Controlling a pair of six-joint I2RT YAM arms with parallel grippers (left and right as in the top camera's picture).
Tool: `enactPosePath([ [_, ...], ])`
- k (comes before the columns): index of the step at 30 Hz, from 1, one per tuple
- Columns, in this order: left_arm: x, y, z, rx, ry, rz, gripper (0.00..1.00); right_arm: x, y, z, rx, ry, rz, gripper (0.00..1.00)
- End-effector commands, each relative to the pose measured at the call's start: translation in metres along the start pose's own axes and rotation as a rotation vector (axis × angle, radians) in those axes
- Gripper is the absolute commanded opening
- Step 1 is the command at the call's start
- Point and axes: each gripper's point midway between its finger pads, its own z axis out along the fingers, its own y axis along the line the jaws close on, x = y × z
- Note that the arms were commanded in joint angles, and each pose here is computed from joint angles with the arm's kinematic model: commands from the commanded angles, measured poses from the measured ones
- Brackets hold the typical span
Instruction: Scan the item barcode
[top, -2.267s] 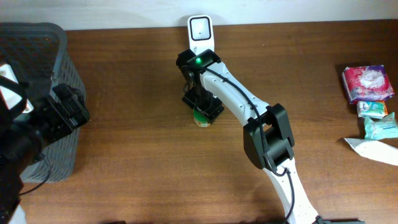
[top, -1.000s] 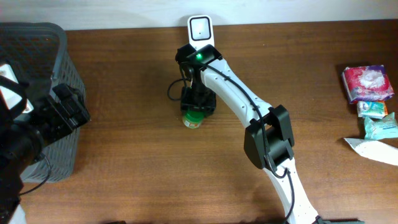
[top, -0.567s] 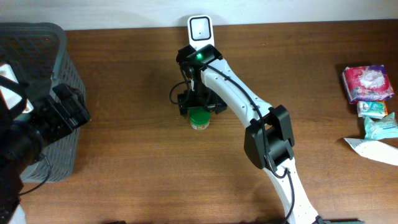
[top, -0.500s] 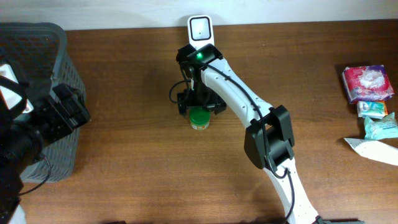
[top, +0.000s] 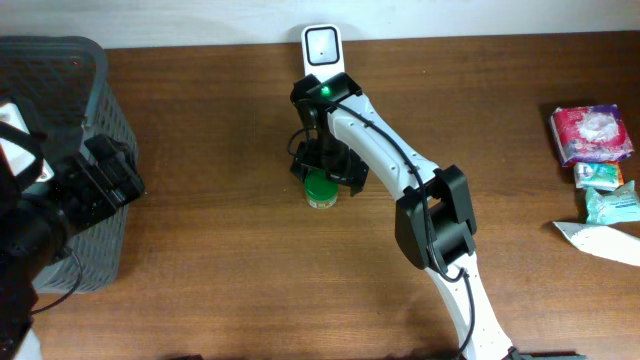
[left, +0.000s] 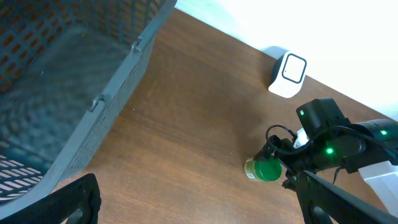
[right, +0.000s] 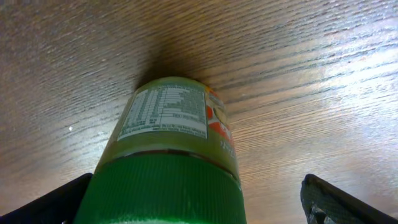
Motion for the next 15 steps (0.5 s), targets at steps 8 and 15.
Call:
enactPosePath([
  [8,0.0,0.0,0.0,0.002,0.002,-0.014,0.99,0.01,0.011,0.011,0.009,-0.018,-0.01,0.94],
  [15,0.0,0.0,0.0,0.002,0.002,-0.014,0.99,0.009,0.014,0.011,0.002,-0.026,-0.014,0.85],
])
